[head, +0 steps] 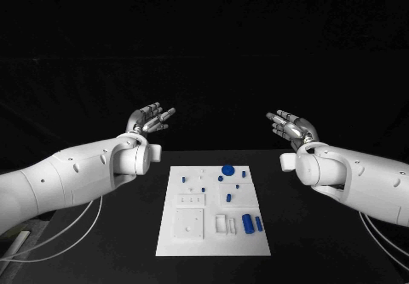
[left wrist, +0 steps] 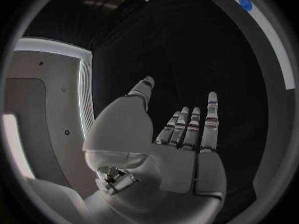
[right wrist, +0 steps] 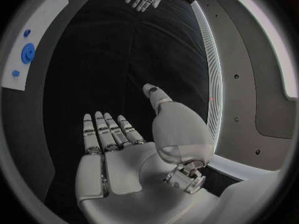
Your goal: Assemble the parts on the task board
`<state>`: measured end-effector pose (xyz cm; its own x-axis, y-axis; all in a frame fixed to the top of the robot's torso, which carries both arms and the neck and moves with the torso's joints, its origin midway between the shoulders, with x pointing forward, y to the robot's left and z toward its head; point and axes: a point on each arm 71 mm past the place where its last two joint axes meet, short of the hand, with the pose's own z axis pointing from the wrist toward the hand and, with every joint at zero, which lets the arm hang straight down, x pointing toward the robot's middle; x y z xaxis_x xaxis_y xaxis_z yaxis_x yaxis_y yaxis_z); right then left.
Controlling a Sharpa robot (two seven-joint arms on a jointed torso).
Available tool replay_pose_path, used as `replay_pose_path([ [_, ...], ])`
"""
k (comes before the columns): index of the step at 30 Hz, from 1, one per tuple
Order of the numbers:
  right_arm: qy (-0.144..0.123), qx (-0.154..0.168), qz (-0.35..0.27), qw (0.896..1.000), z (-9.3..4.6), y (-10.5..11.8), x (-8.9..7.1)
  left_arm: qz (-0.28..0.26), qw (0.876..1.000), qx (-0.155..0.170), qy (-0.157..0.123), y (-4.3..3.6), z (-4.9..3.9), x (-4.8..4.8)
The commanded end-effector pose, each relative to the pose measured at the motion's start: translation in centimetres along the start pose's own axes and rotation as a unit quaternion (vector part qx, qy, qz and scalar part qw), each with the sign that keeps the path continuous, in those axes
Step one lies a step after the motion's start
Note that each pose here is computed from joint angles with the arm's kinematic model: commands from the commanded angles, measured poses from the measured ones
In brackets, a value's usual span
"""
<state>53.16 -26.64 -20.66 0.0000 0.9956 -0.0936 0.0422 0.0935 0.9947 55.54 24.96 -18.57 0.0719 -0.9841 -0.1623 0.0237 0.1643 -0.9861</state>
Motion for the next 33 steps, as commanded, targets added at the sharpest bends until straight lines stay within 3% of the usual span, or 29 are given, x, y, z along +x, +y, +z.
replay_pose_path([
  [1,0.091,0.037,-0.014,0.995,0.8,-0.1,0.1,0.021,0.998,-0.021,0.053,-0.70,1.53,-0.31],
  [5,0.101,0.047,-0.027,0.993,1.6,0.3,-1.1,0.041,0.998,-0.022,0.051,-1.79,3.05,-1.52],
  [9,0.104,0.051,-0.032,0.993,1.9,0.4,-1.6,0.050,0.997,-0.023,0.049,-2.35,3.71,-2.10],
  [11,0.105,0.052,-0.033,0.993,1.9,0.4,-1.6,0.051,0.997,-0.023,0.049,-2.43,3.81,-2.18],
  [12,0.094,0.043,-0.058,0.993,2.1,0.5,-2.1,0.048,0.997,-0.027,0.057,-2.36,3.68,-2.00],
  [19,0.100,0.018,-0.141,0.985,2.5,0.7,-1.7,0.046,0.997,-0.024,0.063,-2.37,3.52,-2.04],
  [22,0.109,-0.008,-0.208,0.972,2.8,0.9,-1.2,0.046,0.996,-0.023,0.067,-2.33,3.28,-2.22],
  [26,0.127,-0.052,-0.308,0.941,3.2,1.2,0.0,0.053,0.995,-0.021,0.078,-2.31,2.62,-2.54],
  [33,0.159,-0.107,-0.409,0.892,3.4,2.2,2.4,0.061,0.993,-0.015,0.097,-2.53,1.37,-2.52],
])
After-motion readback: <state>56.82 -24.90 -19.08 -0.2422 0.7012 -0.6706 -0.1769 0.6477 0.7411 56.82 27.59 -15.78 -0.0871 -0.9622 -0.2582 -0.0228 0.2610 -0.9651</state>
